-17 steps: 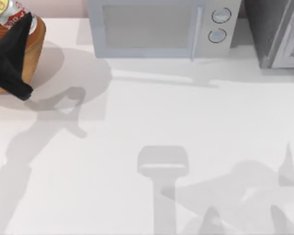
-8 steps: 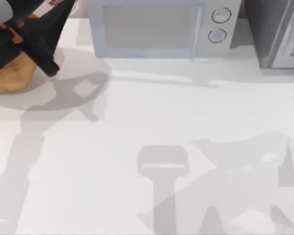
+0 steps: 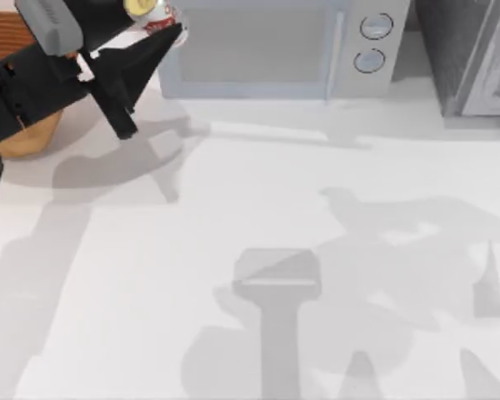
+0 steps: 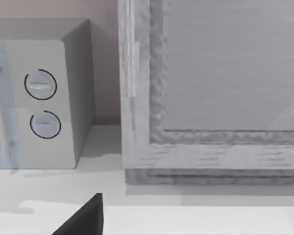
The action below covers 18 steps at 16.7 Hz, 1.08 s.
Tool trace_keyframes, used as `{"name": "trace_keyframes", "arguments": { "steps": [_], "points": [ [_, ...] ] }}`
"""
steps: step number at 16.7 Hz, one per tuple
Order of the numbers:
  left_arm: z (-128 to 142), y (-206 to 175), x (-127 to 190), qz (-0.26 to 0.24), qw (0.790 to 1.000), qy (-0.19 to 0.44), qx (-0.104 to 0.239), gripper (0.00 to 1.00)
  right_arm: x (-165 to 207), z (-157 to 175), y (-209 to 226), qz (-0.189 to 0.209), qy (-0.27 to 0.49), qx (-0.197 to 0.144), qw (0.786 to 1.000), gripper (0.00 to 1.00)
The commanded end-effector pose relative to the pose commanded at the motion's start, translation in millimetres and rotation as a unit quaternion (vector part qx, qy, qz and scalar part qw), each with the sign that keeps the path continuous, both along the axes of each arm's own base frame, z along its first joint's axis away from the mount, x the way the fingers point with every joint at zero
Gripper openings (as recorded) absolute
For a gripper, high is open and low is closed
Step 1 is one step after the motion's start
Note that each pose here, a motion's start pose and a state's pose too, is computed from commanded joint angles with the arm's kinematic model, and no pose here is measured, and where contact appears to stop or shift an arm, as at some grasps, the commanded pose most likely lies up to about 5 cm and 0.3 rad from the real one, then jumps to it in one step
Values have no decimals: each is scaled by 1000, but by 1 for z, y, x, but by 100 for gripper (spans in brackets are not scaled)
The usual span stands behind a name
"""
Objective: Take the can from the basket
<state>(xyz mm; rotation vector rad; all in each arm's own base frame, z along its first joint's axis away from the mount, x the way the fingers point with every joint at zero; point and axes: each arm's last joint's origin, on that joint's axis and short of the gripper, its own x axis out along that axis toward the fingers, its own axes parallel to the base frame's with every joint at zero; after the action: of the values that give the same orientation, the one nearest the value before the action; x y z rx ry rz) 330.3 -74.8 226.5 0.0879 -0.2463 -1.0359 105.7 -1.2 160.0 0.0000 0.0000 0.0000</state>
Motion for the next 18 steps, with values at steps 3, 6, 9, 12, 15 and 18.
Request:
{"name": "trace_keyframes", "arguments": {
  "steps": [3, 6, 9, 12, 15, 18],
  "points": [
    [-23, -8, 16, -38, 999, 4, 10, 0, 0, 0, 0, 0, 0, 0, 1000, 100],
    [-49, -17, 29, -77, 997, 13, 20, 0, 0, 0, 0, 0, 0, 0, 1000, 100],
    [-79, -26, 39, -116, 992, 26, 29, 0, 0, 0, 0, 0, 0, 0, 1000, 100],
    [-111, -34, 45, -155, 986, 40, 37, 0, 0, 0, 0, 0, 0, 0, 1000, 100],
    [-144, -42, 48, -195, 978, 55, 45, 0, 0, 0, 0, 0, 0, 0, 1000, 100],
    [-180, -49, 45, -237, 967, 81, 51, 0, 0, 0, 0, 0, 0, 0, 1000, 100]
  ]
}}
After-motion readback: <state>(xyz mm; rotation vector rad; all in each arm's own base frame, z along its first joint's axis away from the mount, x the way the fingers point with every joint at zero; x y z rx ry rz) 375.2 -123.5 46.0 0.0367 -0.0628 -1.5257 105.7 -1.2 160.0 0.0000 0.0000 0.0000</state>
